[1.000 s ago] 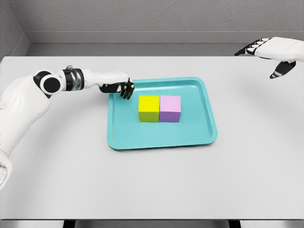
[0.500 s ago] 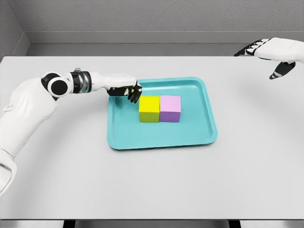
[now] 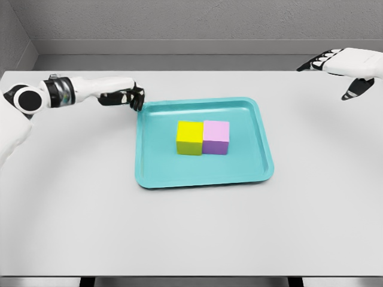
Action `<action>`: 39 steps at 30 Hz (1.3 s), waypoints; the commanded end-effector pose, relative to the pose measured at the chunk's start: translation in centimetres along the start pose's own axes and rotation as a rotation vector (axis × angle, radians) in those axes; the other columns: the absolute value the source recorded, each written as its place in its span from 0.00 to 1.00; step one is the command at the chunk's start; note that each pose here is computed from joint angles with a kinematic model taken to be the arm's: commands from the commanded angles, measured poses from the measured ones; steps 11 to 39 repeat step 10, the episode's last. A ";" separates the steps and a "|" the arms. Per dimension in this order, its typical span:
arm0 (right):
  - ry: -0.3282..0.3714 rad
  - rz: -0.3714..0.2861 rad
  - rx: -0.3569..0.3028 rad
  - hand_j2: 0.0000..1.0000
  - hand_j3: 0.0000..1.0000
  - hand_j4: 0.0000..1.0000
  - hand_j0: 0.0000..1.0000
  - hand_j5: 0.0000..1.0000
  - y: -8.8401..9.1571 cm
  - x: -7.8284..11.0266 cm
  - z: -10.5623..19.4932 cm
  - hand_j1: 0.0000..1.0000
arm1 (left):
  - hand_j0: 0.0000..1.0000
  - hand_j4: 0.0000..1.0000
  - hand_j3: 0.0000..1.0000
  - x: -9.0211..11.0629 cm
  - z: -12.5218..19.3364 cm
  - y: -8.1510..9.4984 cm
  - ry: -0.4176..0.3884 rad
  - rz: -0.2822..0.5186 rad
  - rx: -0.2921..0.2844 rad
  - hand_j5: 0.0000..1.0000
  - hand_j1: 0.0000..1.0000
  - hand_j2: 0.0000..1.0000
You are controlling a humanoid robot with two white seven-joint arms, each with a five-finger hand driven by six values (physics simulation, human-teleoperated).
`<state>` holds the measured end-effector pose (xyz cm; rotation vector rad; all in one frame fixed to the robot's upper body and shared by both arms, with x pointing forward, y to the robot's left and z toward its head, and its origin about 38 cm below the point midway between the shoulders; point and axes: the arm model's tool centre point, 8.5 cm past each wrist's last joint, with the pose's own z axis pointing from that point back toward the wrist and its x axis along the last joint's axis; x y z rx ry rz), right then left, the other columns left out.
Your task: Push two cubes
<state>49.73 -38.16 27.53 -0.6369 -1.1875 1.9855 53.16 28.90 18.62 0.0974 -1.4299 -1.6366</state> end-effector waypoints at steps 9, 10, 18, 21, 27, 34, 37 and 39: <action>0.004 -0.008 0.004 1.00 1.00 1.00 1.00 1.00 0.3 -0.1 0.2 1.00 | 1.00 1.00 1.00 -4.3 8.9 1.9 0.081 0.132 0.173 1.00 1.00 1.00; 0.004 -0.008 0.004 1.00 1.00 1.00 1.00 1.00 0.3 -0.1 0.2 1.00 | 1.00 1.00 1.00 -4.5 8.8 1.5 0.083 0.138 0.167 1.00 1.00 1.00; 0.004 -0.008 0.004 1.00 1.00 1.00 1.00 1.00 0.3 -0.1 0.2 1.00 | 1.00 1.00 1.00 -4.5 8.8 1.5 0.083 0.138 0.167 1.00 1.00 1.00; 0.004 -0.008 0.004 1.00 1.00 1.00 1.00 1.00 0.3 -0.1 0.2 1.00 | 1.00 1.00 1.00 -4.5 8.8 1.5 0.083 0.138 0.167 1.00 1.00 1.00; 0.004 -0.008 0.004 1.00 1.00 1.00 1.00 1.00 0.3 -0.1 0.2 1.00 | 1.00 1.00 1.00 -4.5 8.8 1.5 0.083 0.138 0.167 1.00 1.00 1.00; 0.004 -0.008 0.004 1.00 1.00 1.00 1.00 1.00 0.3 -0.1 0.2 1.00 | 1.00 1.00 1.00 -4.5 8.8 1.5 0.083 0.138 0.167 1.00 1.00 1.00; 0.004 -0.008 0.004 1.00 1.00 1.00 1.00 1.00 0.3 -0.1 0.2 1.00 | 1.00 1.00 1.00 -4.5 8.8 1.5 0.083 0.138 0.167 1.00 1.00 1.00; 0.004 -0.008 0.004 1.00 1.00 1.00 1.00 1.00 0.3 -0.1 0.2 1.00 | 1.00 1.00 1.00 -4.5 8.8 1.5 0.083 0.138 0.167 1.00 1.00 1.00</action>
